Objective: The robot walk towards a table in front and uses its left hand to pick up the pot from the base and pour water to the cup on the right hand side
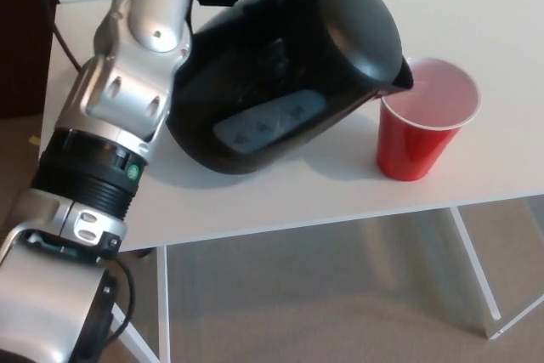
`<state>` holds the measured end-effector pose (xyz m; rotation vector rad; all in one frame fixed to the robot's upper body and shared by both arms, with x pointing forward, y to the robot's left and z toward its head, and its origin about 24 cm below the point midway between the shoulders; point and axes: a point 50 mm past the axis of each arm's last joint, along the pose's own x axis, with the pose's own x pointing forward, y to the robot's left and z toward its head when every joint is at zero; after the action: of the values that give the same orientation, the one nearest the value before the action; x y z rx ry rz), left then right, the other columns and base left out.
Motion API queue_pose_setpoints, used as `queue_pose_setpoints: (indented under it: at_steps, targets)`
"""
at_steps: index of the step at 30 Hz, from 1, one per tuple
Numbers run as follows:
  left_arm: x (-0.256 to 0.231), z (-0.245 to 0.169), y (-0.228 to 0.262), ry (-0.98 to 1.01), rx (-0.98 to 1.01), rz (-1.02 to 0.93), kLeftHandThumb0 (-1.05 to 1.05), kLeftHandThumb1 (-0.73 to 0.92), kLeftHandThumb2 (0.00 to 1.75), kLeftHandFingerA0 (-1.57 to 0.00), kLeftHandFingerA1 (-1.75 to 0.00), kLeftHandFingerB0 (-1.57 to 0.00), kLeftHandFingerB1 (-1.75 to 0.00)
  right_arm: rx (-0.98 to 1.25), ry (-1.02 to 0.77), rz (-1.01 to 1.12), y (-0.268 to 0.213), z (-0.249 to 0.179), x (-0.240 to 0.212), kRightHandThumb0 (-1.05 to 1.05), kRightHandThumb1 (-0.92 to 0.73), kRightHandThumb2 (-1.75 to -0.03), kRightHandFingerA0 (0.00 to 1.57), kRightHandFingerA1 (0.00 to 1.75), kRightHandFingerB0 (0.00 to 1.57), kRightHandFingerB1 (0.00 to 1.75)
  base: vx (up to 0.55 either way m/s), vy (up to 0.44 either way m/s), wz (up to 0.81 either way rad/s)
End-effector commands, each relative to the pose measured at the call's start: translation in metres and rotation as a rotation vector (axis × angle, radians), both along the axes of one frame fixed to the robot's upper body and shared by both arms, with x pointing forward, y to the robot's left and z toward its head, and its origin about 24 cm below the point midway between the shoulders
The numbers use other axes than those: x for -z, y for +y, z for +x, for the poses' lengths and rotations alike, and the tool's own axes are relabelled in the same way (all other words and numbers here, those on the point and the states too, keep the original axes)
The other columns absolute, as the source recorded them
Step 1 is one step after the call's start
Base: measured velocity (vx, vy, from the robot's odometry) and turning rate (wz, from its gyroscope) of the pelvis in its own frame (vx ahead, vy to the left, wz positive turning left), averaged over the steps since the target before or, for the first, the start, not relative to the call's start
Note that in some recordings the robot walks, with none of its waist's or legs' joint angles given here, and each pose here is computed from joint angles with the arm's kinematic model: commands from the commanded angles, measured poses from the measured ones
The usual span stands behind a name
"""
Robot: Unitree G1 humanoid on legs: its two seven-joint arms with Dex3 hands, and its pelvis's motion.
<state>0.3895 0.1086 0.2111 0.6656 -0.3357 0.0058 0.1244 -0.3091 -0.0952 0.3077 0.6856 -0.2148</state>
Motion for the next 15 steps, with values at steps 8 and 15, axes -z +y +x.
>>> queue_pose_setpoints:
  at_steps: [8, 15]
  targets:
    - [-0.044, -0.008, -0.021, -0.308, -0.023, 0.249, -0.16, 0.77, 0.64, -0.77, -1.70, -0.71, -1.41, -0.047, -0.001, -0.041, -0.005, 0.004, -0.005, -0.08, -0.65, -0.58, 0.44, 0.54, 0.34, 0.44, 0.00, 0.000, 0.00]
    - [-0.059, -0.011, -0.025, -0.379, -0.010, 0.308, -0.11, 0.71, 0.60, -0.71, -1.70, -0.63, -1.52, -0.079, -0.002, -0.069, -0.007, 0.006, -0.006, -0.11, -0.64, -0.58, 0.44, 0.53, 0.34, 0.44, 0.00, 0.000, 0.00]
